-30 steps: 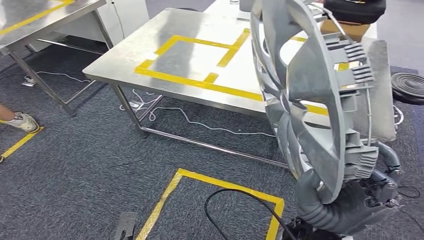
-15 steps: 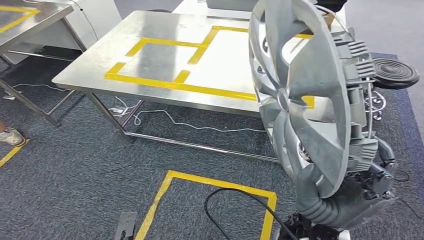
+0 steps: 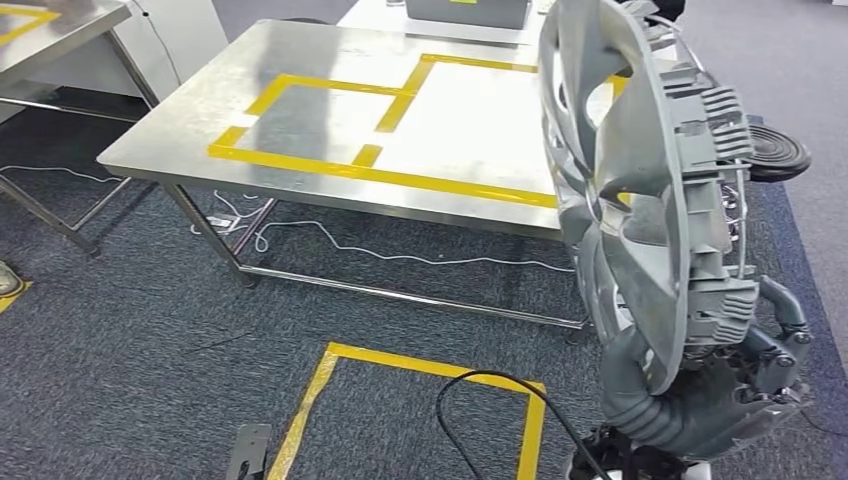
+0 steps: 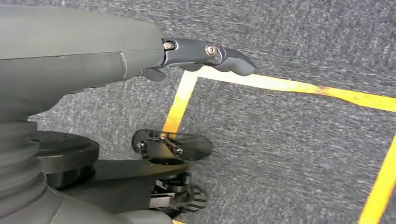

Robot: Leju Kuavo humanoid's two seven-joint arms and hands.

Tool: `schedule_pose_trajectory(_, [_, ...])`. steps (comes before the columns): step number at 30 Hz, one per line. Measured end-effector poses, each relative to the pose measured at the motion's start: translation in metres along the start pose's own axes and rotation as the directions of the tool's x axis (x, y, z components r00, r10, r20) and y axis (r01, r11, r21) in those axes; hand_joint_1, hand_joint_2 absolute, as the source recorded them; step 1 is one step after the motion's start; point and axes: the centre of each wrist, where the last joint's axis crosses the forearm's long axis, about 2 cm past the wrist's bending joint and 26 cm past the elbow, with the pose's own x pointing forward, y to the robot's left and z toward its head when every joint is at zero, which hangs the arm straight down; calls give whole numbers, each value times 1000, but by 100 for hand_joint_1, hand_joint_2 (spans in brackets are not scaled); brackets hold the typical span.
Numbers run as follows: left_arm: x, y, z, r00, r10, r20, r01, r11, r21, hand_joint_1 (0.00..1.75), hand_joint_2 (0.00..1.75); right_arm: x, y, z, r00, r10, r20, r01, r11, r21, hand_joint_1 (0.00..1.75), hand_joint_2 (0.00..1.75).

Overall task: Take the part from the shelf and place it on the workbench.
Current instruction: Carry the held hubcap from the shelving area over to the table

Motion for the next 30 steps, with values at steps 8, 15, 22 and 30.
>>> schedule_pose_trajectory(8, [0, 0, 0, 998, 46, 47, -43, 998, -49, 0, 175, -5, -4, 4, 999, 34, -14, -34, 999, 5, 175, 175])
schedule_pose_trajectory(15, [1, -2, -1, 994, 83, 64, -76, 991, -108, 0, 175, -6, -5, 5, 999, 48, -18, -48, 999, 9, 175, 175])
schedule_pose_trajectory(22, [-2, 0, 0, 988, 148, 35, -139, 972, -188, 0, 175, -7, -4, 7, 999, 47, -24, -47, 999, 12, 175, 175])
schedule_pose_trajectory(30, [-4, 1, 0, 989, 145, -11, -145, 971, -192, 0, 175, -7, -4, 7, 999, 45, -26, -45, 999, 11, 175, 175])
